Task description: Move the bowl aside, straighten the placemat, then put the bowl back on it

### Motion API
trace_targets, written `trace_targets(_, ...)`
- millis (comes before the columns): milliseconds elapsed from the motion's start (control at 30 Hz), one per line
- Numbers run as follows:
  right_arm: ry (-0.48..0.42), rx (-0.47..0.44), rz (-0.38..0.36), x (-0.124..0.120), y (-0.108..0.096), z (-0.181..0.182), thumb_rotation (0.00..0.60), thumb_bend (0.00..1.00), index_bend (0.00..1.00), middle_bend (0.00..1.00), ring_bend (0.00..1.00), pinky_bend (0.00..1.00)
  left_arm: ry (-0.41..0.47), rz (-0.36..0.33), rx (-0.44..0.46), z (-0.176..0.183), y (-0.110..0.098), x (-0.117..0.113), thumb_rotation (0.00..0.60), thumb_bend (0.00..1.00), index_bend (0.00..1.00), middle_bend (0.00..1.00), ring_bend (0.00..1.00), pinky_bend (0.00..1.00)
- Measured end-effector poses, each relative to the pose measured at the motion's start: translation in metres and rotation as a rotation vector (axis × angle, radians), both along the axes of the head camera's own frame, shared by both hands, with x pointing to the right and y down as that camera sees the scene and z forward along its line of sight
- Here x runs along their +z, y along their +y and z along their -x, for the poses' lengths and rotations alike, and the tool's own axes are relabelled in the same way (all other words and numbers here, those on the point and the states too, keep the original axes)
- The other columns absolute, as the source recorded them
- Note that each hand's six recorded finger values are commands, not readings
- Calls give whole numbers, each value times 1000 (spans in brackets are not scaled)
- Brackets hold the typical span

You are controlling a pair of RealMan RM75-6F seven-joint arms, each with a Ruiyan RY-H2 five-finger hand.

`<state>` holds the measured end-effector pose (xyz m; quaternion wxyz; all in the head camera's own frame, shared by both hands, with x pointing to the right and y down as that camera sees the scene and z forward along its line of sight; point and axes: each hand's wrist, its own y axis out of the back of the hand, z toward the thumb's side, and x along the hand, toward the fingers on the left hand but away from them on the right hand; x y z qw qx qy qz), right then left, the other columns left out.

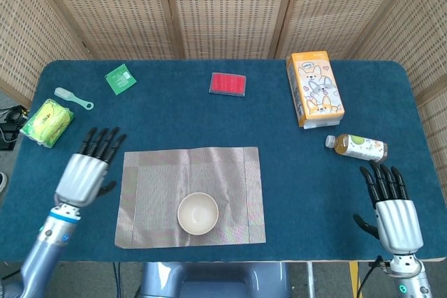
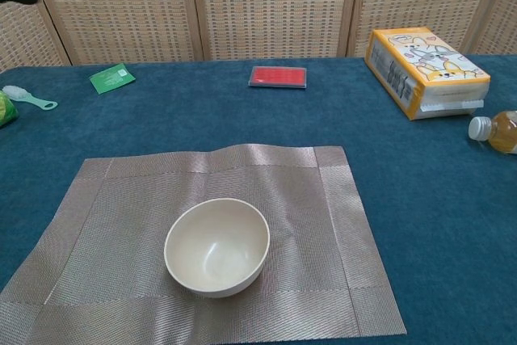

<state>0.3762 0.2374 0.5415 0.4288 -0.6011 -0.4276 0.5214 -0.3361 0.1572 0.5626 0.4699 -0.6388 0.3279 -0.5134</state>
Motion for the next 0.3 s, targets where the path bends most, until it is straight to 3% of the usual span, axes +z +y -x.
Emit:
trace_targets(100, 8, 7, 1, 1, -1, -2, 600, 0, 0, 0, 0, 0, -11, 4, -104, 33, 15, -7, 600, 0, 0, 0, 0, 0)
trace_targets(300, 23, 21, 6, 3, -3, -5, 600, 0, 0, 0, 0, 0, -15, 46, -206, 73, 37, -9, 600, 0, 0, 0, 0, 0)
